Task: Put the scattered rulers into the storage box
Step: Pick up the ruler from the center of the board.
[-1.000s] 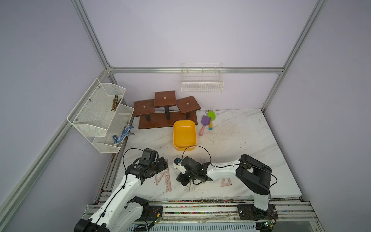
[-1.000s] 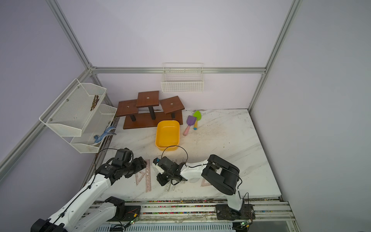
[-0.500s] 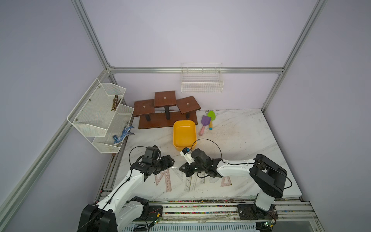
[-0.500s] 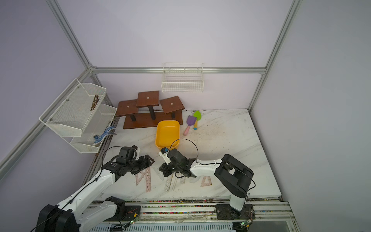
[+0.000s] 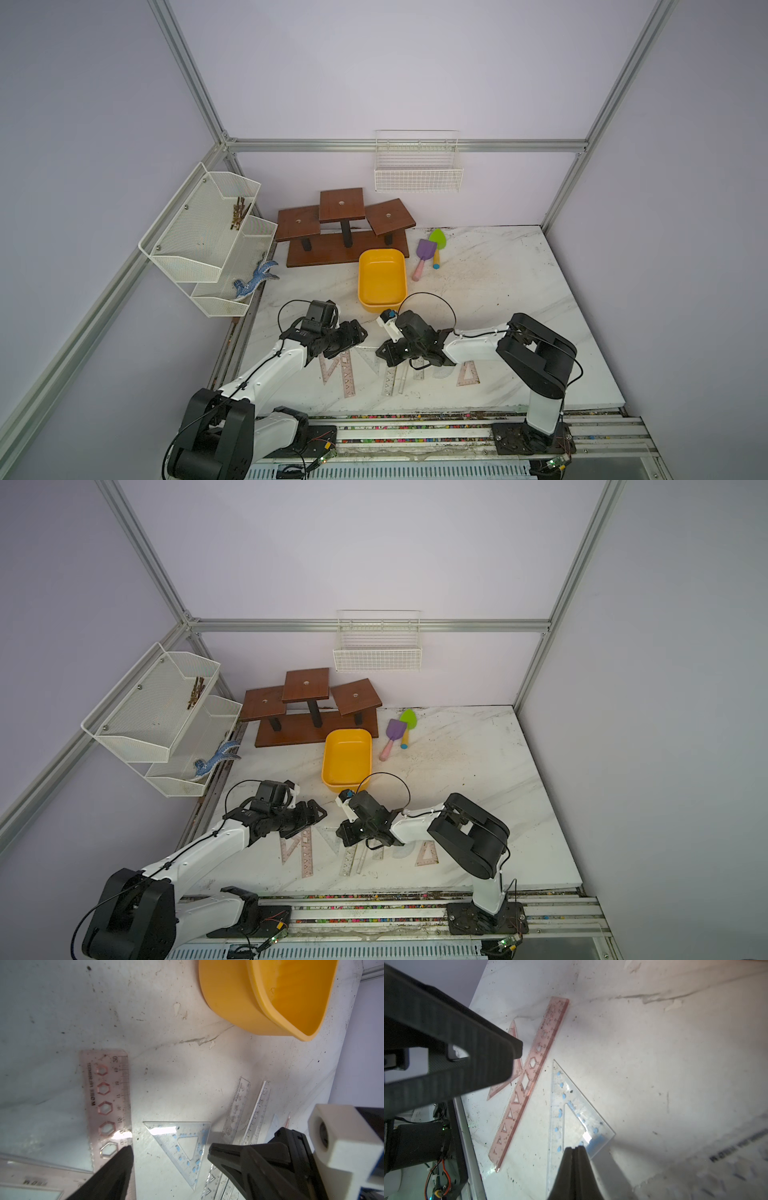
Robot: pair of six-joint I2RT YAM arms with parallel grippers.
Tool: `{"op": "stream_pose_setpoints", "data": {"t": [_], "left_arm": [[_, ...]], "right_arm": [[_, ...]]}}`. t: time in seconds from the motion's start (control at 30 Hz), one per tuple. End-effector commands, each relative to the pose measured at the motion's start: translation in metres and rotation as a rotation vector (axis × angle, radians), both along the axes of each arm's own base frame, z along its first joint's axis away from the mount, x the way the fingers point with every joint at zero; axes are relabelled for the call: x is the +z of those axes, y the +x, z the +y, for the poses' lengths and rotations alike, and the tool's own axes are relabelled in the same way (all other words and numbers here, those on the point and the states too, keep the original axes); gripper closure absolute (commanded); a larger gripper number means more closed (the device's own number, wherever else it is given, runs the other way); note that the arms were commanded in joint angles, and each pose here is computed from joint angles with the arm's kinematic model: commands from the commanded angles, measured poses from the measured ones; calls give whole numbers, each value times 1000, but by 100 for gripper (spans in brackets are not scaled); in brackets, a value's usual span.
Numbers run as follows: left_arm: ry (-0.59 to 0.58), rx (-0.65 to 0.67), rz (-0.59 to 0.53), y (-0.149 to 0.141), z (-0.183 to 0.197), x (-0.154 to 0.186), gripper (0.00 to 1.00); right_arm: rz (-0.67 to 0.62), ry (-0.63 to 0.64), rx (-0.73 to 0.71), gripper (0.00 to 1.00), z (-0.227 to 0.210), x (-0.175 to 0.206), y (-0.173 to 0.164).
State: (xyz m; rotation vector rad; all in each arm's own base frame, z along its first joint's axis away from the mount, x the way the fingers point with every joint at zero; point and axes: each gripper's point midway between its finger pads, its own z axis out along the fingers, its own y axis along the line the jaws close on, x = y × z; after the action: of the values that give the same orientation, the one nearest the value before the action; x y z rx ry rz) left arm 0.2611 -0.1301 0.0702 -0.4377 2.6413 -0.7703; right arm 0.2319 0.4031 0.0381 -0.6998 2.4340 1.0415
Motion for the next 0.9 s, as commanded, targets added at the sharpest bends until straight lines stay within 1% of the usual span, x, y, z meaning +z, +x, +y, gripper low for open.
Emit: {"op": "stream_pose_setpoints", "data": {"t": [0.0,0.5,0.77,0.87], "left_arm": [[-9,-14,-83,18,-4,20,15],[-5,-13,-34,23,-6,3,15],[-42,-27,-17,26,-21,-4,16],[-46,-33,-5,26,-27,-9,19]], "right_arm": [[5,6,5,100,2,-4,0],[31,-37,4,100,-7,-24,-1],[41,-37,6,100,-9,-29,-1],[43,-36,4,100,-11,-31,0]]}}
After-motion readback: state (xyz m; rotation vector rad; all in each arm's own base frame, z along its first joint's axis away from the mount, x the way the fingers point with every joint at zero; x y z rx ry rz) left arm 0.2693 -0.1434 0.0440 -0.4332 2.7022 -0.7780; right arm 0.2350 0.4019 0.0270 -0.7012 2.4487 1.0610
